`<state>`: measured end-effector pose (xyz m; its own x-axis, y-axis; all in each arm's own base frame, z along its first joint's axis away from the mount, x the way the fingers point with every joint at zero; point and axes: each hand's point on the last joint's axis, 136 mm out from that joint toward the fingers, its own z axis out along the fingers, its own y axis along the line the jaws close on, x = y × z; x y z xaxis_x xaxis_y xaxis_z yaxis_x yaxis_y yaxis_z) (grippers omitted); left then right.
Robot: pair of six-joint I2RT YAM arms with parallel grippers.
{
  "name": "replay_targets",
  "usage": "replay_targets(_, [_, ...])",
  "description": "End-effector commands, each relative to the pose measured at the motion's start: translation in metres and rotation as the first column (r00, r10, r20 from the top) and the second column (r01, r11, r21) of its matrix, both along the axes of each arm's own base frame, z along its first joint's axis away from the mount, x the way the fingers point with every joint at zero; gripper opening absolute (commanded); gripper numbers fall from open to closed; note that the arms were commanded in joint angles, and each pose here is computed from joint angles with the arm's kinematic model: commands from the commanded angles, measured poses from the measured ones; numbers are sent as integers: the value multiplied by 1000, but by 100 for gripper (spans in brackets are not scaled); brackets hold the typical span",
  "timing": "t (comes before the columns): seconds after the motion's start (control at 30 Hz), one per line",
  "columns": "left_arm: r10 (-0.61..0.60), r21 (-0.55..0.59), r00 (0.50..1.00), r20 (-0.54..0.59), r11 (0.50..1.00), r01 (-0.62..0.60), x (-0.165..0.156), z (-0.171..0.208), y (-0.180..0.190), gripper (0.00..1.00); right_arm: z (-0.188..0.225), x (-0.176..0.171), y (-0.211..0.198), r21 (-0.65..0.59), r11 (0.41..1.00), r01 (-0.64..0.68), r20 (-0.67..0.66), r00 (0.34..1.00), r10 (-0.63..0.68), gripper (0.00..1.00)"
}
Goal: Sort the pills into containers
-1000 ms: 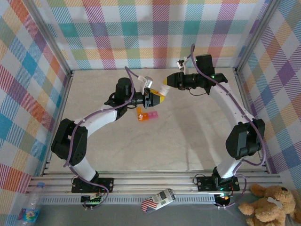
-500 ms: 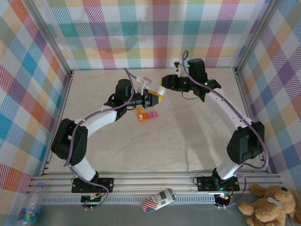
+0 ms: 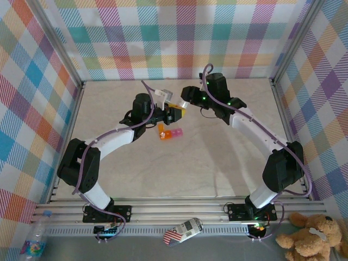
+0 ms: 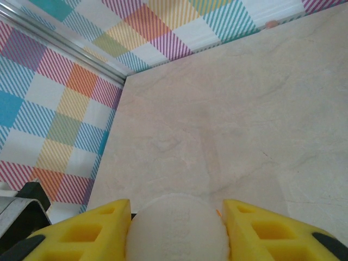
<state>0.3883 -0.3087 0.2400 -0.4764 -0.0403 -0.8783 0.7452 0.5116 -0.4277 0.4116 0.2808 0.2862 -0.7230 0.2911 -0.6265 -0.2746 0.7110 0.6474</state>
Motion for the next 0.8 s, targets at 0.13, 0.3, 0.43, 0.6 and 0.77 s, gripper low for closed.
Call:
replay_targets(0.13, [56,-92,980,193,995,-39,7,64,4,0,37,-22,-3,18,998,-68,12,998,68,64])
replay_targets(0.3, [45,-93,979,199,995,-27,5,66,4,0,73,-31,-27,44,997,-70,101,993,65,82])
replay_targets(0.43, [20,-93,978,206,996,-1,-1,68,2,0,84,-41,-48,42,996,-79,150,986,72,88])
replay_targets(0.6, [-53,-101,973,224,992,77,-15,80,-2,0,84,-40,-66,66,987,-143,174,976,130,87])
replay_targets(0.77, [-121,-128,966,228,980,153,-24,91,-9,0,91,-47,-50,96,933,-347,202,925,323,86])
